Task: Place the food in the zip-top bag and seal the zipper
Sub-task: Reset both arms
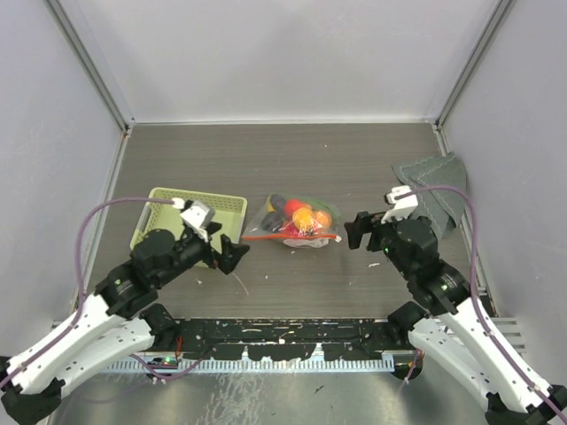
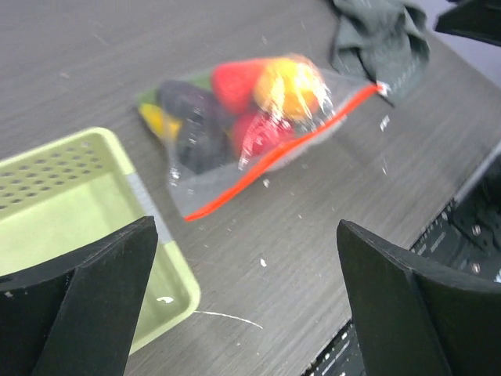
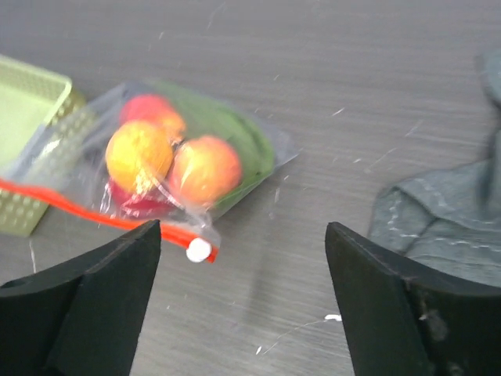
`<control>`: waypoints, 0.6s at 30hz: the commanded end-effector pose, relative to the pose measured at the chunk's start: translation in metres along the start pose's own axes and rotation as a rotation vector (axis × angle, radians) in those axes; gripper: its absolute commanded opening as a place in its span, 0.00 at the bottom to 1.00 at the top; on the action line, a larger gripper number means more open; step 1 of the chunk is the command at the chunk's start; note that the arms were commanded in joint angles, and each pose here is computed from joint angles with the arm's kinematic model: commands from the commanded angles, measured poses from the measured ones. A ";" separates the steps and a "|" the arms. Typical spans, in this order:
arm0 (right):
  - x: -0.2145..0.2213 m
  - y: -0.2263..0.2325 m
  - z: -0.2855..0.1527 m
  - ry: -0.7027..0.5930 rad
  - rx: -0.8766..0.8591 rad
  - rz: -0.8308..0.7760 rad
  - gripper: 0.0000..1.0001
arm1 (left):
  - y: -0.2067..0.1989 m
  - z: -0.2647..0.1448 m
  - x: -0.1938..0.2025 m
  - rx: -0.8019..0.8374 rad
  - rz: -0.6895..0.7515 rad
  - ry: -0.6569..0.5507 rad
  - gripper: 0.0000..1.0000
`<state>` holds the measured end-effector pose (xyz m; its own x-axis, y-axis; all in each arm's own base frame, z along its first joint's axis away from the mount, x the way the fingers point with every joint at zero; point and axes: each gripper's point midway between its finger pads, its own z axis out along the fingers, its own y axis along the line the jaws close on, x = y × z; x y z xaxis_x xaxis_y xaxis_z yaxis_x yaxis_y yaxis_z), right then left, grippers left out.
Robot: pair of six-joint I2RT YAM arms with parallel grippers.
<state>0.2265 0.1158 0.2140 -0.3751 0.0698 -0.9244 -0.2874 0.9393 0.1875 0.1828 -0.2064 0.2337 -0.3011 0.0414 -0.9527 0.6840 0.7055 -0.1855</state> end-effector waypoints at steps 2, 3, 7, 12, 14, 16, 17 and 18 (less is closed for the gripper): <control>-0.063 -0.040 -0.040 -0.245 0.220 0.047 0.99 | 0.035 -0.053 -0.050 -0.229 -0.051 -0.169 0.98; -0.067 -0.046 -0.046 -0.269 0.250 0.058 1.00 | 0.040 -0.062 -0.055 -0.260 -0.053 -0.198 0.98; -0.081 -0.069 -0.070 -0.337 0.369 0.082 1.00 | 0.059 -0.102 -0.077 -0.374 -0.076 -0.308 0.98; -0.099 -0.088 -0.101 -0.395 0.476 0.073 1.00 | 0.078 -0.156 -0.099 -0.491 -0.098 -0.424 0.98; -0.101 -0.094 -0.108 -0.428 0.502 0.083 1.00 | 0.086 -0.175 -0.103 -0.539 -0.102 -0.465 0.98; -0.098 -0.097 -0.109 -0.452 0.510 0.093 1.00 | 0.095 -0.189 -0.101 -0.589 -0.112 -0.502 0.98; -0.096 -0.098 -0.109 -0.462 0.512 0.100 1.00 | 0.099 -0.193 -0.100 -0.606 -0.121 -0.525 0.98; -0.094 -0.099 -0.109 -0.467 0.511 0.104 1.00 | 0.101 -0.192 -0.096 -0.615 -0.124 -0.535 0.98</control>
<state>0.1987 -0.0040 0.3115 -0.0001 0.1835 -0.9830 0.1580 0.9707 0.1812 0.1538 -0.0348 0.3570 0.0550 -0.2940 -0.9542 0.2618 0.9265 -0.2704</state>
